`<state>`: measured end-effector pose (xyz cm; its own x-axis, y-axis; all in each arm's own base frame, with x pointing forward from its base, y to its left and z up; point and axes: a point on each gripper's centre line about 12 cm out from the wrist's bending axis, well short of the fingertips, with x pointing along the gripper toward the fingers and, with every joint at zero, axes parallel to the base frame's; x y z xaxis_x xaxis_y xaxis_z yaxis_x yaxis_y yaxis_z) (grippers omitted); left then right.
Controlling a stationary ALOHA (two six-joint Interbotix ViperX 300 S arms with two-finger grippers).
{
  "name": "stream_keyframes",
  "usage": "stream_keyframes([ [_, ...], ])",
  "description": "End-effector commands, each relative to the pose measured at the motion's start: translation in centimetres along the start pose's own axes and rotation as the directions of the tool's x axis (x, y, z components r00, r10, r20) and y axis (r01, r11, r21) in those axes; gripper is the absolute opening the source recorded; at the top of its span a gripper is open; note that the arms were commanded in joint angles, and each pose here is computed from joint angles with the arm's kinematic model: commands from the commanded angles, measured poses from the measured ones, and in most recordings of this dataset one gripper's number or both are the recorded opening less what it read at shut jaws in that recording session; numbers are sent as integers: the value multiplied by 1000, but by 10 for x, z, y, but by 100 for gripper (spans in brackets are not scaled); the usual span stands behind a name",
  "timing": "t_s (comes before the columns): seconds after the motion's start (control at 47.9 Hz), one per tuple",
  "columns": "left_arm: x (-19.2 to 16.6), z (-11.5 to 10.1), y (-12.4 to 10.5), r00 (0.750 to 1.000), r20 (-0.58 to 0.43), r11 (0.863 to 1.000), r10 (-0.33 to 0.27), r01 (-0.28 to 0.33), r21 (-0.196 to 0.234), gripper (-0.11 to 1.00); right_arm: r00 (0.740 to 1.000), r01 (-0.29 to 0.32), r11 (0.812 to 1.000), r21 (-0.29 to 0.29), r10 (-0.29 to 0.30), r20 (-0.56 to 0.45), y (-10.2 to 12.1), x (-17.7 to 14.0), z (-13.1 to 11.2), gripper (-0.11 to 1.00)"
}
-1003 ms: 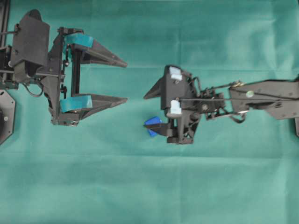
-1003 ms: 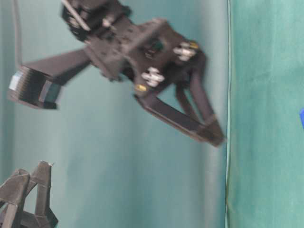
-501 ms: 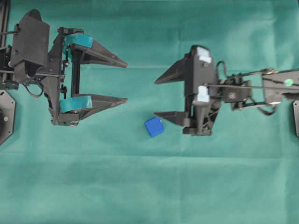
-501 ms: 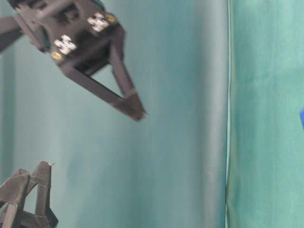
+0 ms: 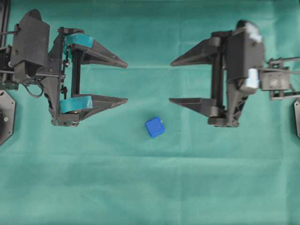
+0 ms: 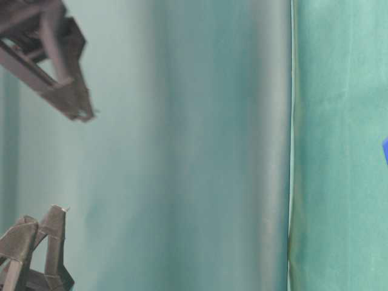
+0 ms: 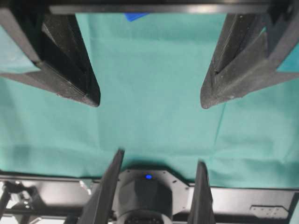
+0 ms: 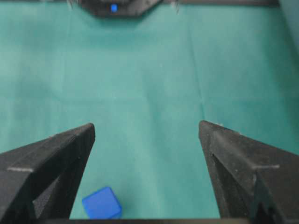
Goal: Handover the blue block to the right arm after grasping it with the left arm, then place it in the designated position.
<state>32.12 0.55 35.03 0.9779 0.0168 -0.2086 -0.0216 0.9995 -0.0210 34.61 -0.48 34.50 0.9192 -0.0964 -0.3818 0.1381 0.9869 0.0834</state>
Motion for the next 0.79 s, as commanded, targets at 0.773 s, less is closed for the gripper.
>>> stream_keyframes([
  [0.773, -2, 10, 0, 1000, 28, 1000, 1, -1, -2, 100, 990, -45, 998, -36, 50, 128, 3, -25, 13, 88],
])
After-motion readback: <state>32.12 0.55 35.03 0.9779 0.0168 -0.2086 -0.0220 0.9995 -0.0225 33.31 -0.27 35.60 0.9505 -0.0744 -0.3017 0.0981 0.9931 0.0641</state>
